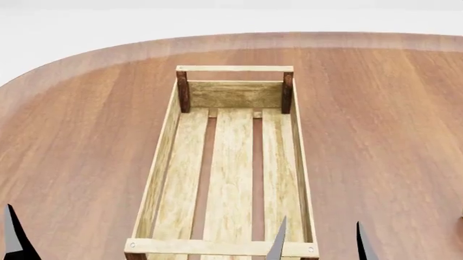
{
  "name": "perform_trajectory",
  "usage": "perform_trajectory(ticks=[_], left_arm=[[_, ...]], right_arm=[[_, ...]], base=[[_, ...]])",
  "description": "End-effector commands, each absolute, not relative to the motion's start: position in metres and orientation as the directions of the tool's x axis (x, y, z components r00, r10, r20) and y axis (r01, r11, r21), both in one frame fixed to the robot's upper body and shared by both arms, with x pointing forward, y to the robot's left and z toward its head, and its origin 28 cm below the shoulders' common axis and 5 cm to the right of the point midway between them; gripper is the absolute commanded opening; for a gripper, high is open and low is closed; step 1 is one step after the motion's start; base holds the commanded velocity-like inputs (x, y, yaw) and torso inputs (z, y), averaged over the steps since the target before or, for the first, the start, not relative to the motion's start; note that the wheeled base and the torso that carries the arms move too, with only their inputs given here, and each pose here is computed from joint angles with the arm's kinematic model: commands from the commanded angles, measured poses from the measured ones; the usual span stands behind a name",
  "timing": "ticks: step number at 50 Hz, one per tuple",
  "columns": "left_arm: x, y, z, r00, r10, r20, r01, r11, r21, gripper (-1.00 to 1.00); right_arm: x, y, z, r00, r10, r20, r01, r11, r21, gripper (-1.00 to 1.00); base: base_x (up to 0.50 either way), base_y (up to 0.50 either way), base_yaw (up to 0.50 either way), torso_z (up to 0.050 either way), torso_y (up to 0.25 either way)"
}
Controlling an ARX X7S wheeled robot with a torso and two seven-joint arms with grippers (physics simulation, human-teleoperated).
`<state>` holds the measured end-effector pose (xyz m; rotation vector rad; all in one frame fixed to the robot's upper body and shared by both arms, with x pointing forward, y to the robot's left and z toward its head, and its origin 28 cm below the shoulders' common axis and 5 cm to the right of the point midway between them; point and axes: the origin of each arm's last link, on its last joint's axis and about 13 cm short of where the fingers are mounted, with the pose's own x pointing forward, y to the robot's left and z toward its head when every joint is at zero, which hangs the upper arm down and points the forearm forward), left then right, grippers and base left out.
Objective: Pick up the cream cheese and put it in the tray.
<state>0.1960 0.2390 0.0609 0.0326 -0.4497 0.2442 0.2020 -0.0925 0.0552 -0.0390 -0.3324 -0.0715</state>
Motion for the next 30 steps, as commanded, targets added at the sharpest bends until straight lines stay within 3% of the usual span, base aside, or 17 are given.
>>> perform_trajectory(ticks=[1, 20, 30], left_arm=[[0.1958, 0.2392, 0.061, 0.871, 0.227, 0.435, -0.241, 0.97, -0.024, 1.0], [0.1962, 0.2389, 0.06, 0.872, 0.226, 0.434, -0.24, 0.97, -0.023, 1.0], [0.1964, 0.2383, 0.0588, 0.874, 0.224, 0.432, -0.238, 0.971, -0.022, 1.0]], right_arm=[[0.2021, -0.092, 0.0548, 0.943, -0.062, 0.327, 0.075, 0.997, -0.028, 1.0], [0.202, -0.0903, 0.0537, 0.943, -0.059, 0.328, 0.078, 0.996, -0.047, 1.0], [0.2046, -0.0905, 0.0502, 0.946, -0.062, 0.317, 0.083, 0.995, -0.055, 1.0]], base=[[0.27, 0.0, 0.0, 0.0, 0.0], [0.23, 0.02, 0.0, 0.0, 0.001], [0.14, 0.22, 0.0, 0.0, 0.0]])
